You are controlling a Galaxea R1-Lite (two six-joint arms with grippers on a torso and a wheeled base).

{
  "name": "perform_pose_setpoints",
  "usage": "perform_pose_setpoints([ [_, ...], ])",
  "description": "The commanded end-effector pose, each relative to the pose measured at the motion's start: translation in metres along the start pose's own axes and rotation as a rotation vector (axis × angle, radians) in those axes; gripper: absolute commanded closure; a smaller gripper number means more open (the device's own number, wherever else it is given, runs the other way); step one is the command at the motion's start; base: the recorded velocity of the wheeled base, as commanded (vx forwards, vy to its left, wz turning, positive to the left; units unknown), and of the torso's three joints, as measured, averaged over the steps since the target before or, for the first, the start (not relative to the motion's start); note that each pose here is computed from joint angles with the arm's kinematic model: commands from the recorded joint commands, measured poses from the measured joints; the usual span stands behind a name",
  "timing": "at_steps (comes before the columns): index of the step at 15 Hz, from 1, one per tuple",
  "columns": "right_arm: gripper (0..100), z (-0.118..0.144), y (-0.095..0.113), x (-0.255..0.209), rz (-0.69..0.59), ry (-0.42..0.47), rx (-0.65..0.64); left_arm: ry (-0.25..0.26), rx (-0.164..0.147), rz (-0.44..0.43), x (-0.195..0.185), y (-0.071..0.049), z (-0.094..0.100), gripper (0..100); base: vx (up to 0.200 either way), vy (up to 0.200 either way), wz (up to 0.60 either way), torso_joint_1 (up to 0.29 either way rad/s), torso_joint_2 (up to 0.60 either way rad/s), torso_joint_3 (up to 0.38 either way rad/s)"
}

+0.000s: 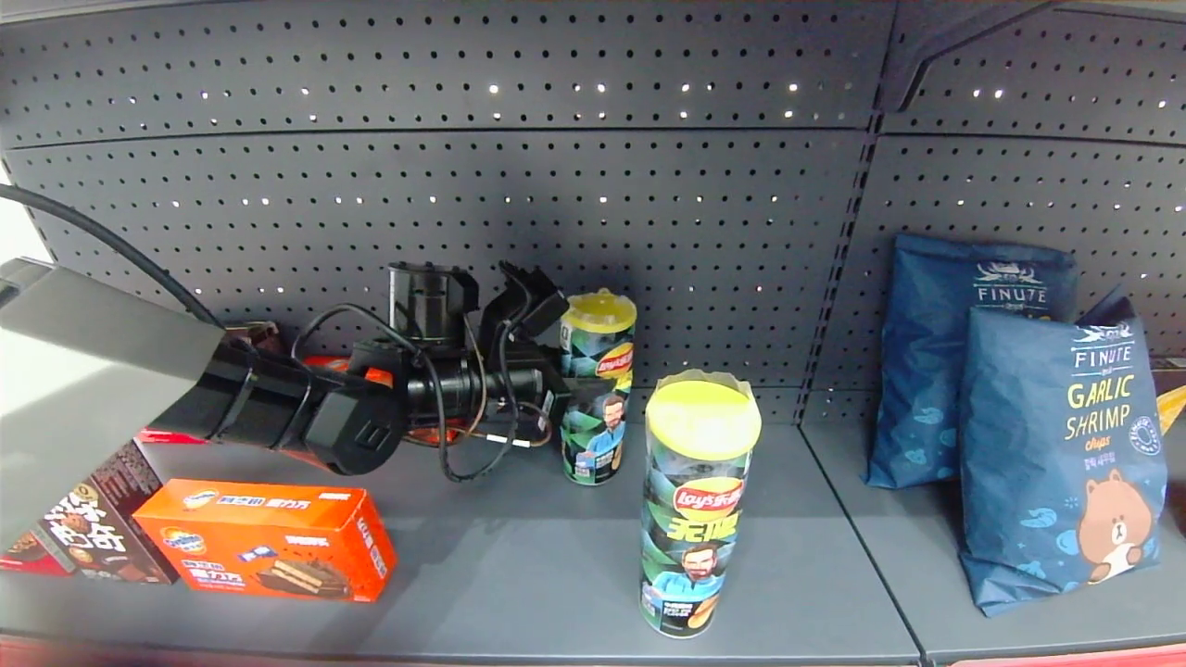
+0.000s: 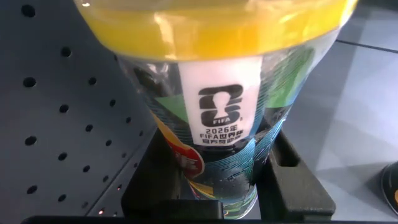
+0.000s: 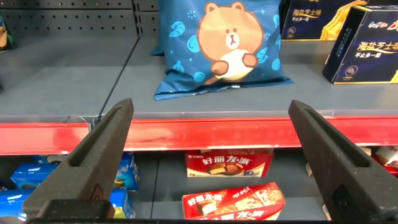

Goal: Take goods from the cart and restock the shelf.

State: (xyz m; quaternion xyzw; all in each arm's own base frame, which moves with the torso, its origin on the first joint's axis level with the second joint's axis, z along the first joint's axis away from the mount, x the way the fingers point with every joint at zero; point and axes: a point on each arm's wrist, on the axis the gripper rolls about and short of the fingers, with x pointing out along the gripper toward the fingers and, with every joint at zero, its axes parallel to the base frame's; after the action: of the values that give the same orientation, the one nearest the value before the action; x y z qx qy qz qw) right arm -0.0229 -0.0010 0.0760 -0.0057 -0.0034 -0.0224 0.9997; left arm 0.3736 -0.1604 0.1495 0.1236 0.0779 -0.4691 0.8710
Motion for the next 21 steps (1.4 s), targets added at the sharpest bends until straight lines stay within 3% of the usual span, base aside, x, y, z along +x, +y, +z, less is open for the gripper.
perform_pose_setpoints([
  [1, 0, 0.000, 0.000, 0.000, 0.000, 0.001, -0.001, -0.006, 0.005, -0.003, 0.001, -0.002, 0.003, 100, 0.000, 0.000, 0.00, 0.000, 0.00, 0.000],
  [7, 0, 0.000, 0.000, 0.000, 0.000, 0.001, -0.001, -0.029, 0.009, -0.005, 0.004, -0.002, 0.012, 100, 0.000, 0.000, 0.00, 0.000, 0.00, 0.000],
  [9, 0, 0.000, 0.000, 0.000, 0.000, 0.001, -0.001, -0.038, -0.011, -0.024, 0.010, -0.009, 0.016, 100, 0.000, 0.000, 0.00, 0.000, 0.00, 0.000],
  [12, 0, 0.000, 0.000, 0.000, 0.000, 0.001, -0.001, -0.028, -0.014, -0.042, 0.018, -0.014, 0.010, 100, 0.000, 0.000, 0.00, 0.000, 0.00, 0.000],
  [21, 0, 0.000, 0.000, 0.000, 0.000, 0.001, -0.001, -0.025, -0.013, -0.038, 0.022, -0.014, 0.004, 100, 0.000, 0.000, 0.00, 0.000, 0.00, 0.000],
])
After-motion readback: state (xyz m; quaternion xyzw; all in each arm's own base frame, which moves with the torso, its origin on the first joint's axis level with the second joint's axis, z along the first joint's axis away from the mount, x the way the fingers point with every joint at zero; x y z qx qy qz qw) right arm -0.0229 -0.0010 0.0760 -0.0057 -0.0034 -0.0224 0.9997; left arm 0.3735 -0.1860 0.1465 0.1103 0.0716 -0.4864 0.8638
